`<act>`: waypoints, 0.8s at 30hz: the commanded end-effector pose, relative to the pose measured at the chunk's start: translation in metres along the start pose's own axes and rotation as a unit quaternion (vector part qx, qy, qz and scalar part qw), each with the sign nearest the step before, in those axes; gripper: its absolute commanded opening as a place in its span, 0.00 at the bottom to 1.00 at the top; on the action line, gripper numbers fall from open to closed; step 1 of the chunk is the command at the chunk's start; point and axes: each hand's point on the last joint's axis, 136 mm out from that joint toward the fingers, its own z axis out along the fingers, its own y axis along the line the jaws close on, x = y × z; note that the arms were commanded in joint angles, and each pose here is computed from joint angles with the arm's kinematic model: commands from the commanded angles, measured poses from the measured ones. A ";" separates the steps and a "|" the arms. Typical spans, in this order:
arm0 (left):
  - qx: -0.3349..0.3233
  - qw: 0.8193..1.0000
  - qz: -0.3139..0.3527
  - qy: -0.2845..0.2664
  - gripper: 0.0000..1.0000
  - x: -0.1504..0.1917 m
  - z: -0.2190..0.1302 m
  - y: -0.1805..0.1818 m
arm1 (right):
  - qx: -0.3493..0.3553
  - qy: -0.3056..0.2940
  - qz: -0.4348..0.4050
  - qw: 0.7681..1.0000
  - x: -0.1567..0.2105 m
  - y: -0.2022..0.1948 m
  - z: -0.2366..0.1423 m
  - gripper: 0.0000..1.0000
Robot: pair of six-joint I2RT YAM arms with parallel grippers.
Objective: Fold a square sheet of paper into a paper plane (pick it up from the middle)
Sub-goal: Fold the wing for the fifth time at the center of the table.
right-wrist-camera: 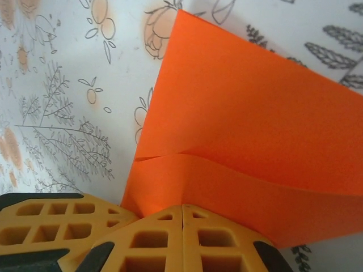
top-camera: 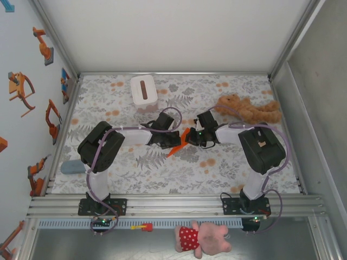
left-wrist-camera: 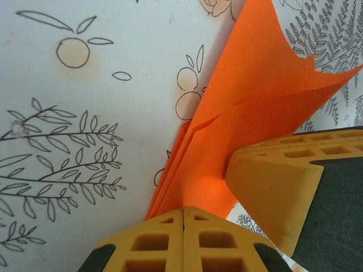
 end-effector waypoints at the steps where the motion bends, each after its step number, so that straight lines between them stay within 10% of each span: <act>1: -0.077 0.995 -0.031 0.046 0.00 0.029 0.006 0.045 | 0.021 -0.006 -0.005 1.000 -0.002 -0.018 0.005 0.00; 17: -0.090 0.993 -0.036 0.071 0.00 0.050 0.003 0.065 | 0.054 -0.086 0.052 0.993 -0.068 -0.069 -0.036 0.00; 24: -0.072 0.995 -0.026 0.066 0.00 0.038 0.004 0.050 | 0.018 -0.108 0.020 0.994 -0.070 -0.034 -0.066 0.00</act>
